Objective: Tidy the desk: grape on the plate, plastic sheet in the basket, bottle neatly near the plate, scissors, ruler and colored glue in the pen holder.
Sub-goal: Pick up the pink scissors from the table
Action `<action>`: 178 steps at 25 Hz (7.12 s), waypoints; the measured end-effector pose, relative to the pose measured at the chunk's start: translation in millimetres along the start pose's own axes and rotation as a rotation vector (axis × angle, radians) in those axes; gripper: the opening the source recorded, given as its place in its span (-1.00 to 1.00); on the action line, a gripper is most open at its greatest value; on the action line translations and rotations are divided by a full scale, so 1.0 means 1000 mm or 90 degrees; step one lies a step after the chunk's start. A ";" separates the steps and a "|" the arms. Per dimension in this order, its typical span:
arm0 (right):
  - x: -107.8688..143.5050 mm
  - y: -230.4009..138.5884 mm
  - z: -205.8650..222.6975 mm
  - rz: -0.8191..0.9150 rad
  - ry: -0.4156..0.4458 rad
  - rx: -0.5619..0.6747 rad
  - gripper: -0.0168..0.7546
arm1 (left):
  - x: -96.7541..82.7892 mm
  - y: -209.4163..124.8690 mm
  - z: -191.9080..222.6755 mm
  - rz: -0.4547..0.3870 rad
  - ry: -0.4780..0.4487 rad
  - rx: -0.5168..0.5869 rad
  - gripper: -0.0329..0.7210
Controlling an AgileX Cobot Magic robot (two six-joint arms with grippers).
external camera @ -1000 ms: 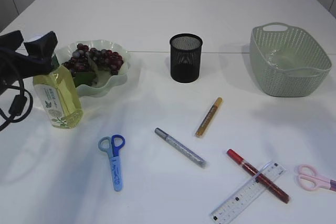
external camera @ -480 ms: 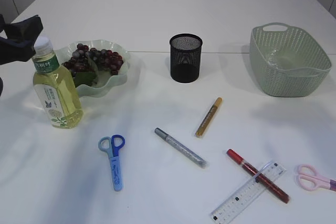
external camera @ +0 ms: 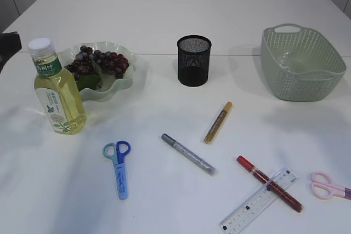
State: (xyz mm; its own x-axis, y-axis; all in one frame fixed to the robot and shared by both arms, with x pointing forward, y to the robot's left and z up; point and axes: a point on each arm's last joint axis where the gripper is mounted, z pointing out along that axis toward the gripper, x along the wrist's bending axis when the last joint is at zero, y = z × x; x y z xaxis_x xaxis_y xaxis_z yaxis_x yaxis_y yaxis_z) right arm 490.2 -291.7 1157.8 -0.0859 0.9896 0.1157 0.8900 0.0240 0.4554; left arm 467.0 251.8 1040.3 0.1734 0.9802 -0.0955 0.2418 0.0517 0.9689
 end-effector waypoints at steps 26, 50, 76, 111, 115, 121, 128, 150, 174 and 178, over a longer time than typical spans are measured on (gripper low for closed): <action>0.006 0.000 0.001 0.028 0.043 0.001 0.18 | -0.016 0.024 -0.100 -0.062 -0.062 0.358 0.34; -0.002 -0.050 0.054 -0.440 0.089 0.129 0.18 | -0.017 0.022 -0.105 -0.059 -0.066 0.401 0.33; -0.016 -0.093 0.103 -0.486 0.076 0.218 0.18 | -0.015 0.020 -0.106 -0.044 -0.057 0.416 0.33; -0.026 -0.117 0.161 -0.636 0.088 0.244 0.18 | -0.015 0.019 -0.107 -0.043 -0.057 0.428 0.33; -0.028 -0.117 0.174 -0.644 0.105 0.263 0.18 | -0.015 0.019 -0.107 -0.043 -0.057 0.428 0.33; -0.031 -0.102 0.191 -0.646 0.117 0.274 0.18 | -0.015 0.019 -0.107 -0.044 -0.057 0.428 0.33; -0.034 -0.099 0.206 -0.655 0.134 0.293 0.18 | -0.015 0.018 -0.107 -0.046 -0.059 0.429 0.33; -0.050 -0.096 0.222 -0.666 0.097 0.282 0.18 | -0.016 0.018 -0.107 -0.054 -0.064 0.430 0.33; -0.052 -0.100 0.232 -0.664 0.111 0.303 0.18 | -0.017 0.018 -0.107 -0.057 -0.066 0.430 0.33; -0.053 -0.102 0.237 -0.663 0.113 0.307 0.18 | -0.017 0.018 -0.107 -0.057 -0.066 0.430 0.33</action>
State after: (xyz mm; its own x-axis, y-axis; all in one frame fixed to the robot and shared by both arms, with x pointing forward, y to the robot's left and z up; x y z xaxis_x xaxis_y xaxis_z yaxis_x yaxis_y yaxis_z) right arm 510.3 -312.6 896.0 -0.9044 0.4261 0.0230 0.4266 0.9041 0.0245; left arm 366.2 256.6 1084.3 0.2072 0.9527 -0.2224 0.7955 -0.0318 0.6052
